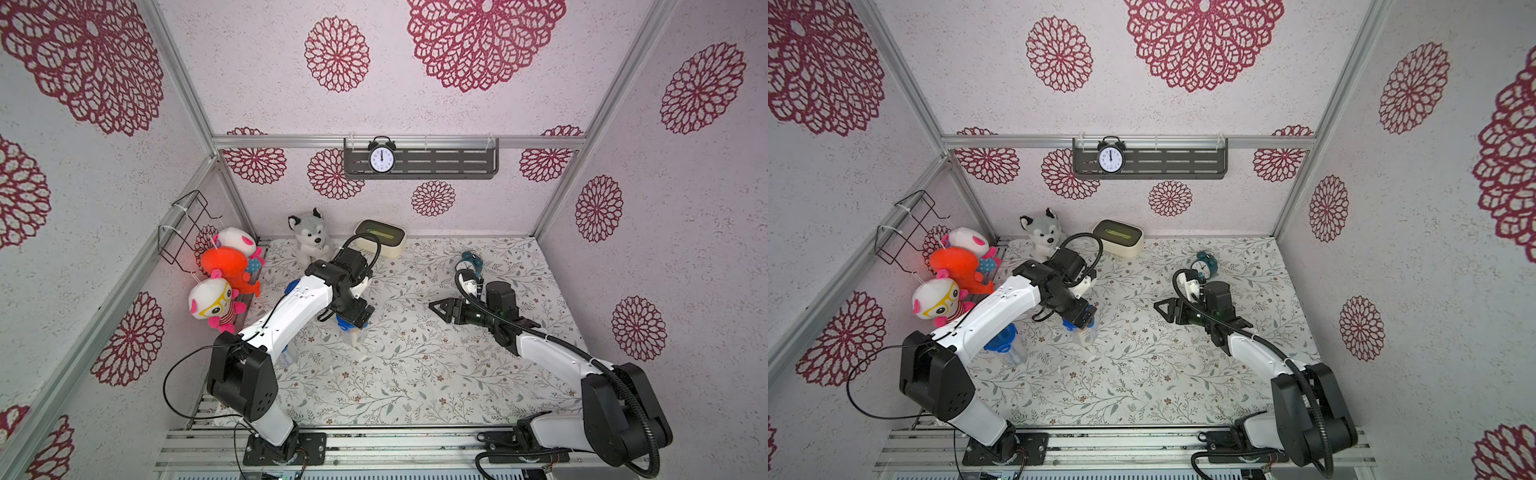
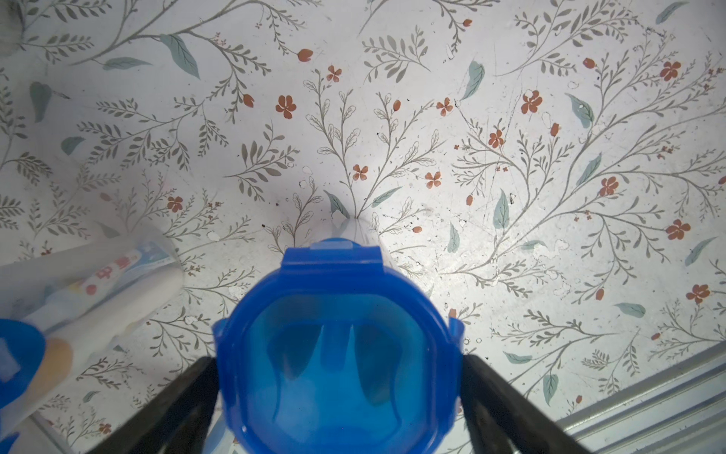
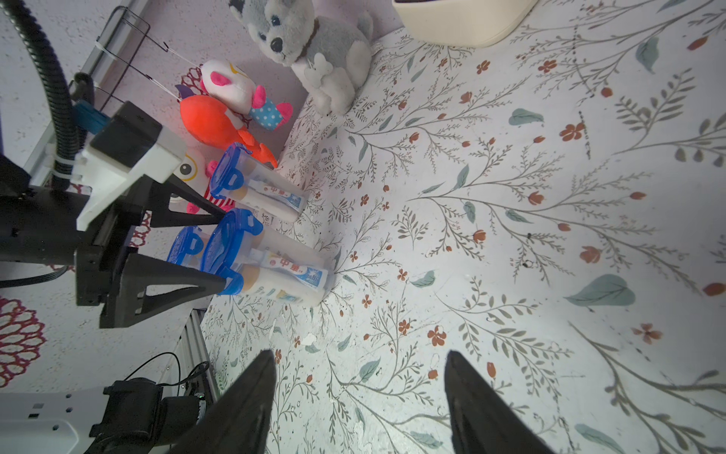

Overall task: Pack away toiletry kits
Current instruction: Close the fastener on the container, then reset both arms

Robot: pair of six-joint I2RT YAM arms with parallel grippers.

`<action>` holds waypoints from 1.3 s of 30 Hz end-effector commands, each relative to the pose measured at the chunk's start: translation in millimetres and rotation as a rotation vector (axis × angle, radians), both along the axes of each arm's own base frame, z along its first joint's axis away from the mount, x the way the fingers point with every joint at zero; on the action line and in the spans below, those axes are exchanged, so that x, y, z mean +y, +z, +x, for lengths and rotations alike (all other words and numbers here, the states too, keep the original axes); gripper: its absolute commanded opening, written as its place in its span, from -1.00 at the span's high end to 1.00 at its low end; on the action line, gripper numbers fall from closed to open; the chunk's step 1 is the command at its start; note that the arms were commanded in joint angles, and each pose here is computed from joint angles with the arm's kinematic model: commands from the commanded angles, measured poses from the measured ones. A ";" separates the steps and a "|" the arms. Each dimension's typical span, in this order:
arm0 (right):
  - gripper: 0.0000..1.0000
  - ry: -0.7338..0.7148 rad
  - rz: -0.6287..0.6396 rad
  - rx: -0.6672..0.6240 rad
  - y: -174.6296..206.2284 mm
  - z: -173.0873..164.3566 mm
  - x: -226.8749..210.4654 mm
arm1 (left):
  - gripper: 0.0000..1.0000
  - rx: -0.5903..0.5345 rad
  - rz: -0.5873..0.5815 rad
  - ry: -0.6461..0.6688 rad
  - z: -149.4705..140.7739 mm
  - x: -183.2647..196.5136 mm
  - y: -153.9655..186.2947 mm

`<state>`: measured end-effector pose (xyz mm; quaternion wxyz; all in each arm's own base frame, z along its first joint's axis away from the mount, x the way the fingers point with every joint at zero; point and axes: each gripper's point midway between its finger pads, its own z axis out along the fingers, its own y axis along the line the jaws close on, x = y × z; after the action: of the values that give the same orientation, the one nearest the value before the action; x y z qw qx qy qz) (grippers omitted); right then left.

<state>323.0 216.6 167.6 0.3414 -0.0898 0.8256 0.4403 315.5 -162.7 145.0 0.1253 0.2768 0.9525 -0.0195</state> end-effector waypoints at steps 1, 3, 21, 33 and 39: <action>-0.37 0.001 0.035 -0.061 18.6 1.1 -2.2 | -0.75 0.086 0.020 0.002 -9.3 1.1 -23.1; -0.38 -0.006 0.035 -0.062 18.8 2.5 -3.8 | -0.63 0.080 0.017 -0.002 -10.2 1.0 -18.5; -0.52 -0.158 -0.045 -0.115 22.6 22.7 -24.5 | -0.95 -0.288 -0.043 0.024 27.1 11.3 78.1; -0.98 -0.776 -0.442 -0.382 65.4 64.1 -162.7 | -0.95 -1.177 -0.205 0.803 26.5 170.2 197.7; -0.98 -0.896 -0.515 -0.368 31.7 62.3 -219.1 | -0.95 -1.325 -0.095 1.032 13.6 244.1 152.5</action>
<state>386.2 21.7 200.7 0.5820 0.1053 0.8043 0.0579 329.7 54.0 293.2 0.6195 -0.1799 0.7490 0.1512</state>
